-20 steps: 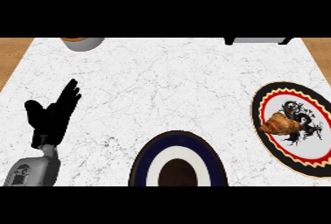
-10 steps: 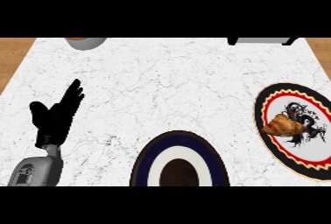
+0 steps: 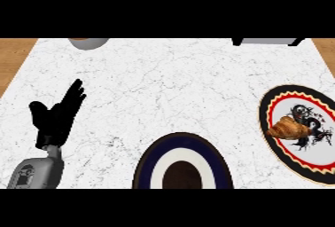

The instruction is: Pick the croissant from the plate and place it in the plate

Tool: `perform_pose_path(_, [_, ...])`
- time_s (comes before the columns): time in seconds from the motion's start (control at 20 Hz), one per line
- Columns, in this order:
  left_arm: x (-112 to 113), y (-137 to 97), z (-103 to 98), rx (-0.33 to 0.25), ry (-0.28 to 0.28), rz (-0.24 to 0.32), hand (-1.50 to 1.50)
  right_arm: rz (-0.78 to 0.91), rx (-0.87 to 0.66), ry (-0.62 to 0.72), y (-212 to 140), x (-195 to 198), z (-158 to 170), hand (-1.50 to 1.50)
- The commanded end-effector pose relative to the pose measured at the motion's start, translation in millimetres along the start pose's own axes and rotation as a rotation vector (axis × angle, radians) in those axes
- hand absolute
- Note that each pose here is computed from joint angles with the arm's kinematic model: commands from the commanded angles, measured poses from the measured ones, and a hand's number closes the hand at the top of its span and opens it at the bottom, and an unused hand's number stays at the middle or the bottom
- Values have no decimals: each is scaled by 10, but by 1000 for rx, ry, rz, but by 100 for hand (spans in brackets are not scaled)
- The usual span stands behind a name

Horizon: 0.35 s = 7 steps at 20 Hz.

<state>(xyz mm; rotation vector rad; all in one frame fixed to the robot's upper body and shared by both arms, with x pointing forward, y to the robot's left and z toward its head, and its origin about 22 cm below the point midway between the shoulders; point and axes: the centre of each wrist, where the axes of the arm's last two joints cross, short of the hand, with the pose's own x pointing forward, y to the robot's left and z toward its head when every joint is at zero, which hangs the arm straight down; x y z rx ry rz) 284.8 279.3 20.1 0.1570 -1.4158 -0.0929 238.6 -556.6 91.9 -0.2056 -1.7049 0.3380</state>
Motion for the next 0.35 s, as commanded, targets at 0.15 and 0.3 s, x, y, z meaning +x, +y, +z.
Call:
perform_pose_path(0.15, [19, 36, -11, 8, -8, 4, 0, -65, 91, -94, -138, -90, 209, -150])
perform_pose_path(0.3, [-10, 115, -28, -4, -6, 7, 0, -47, 96, -81, -80, -155, 198, -150])
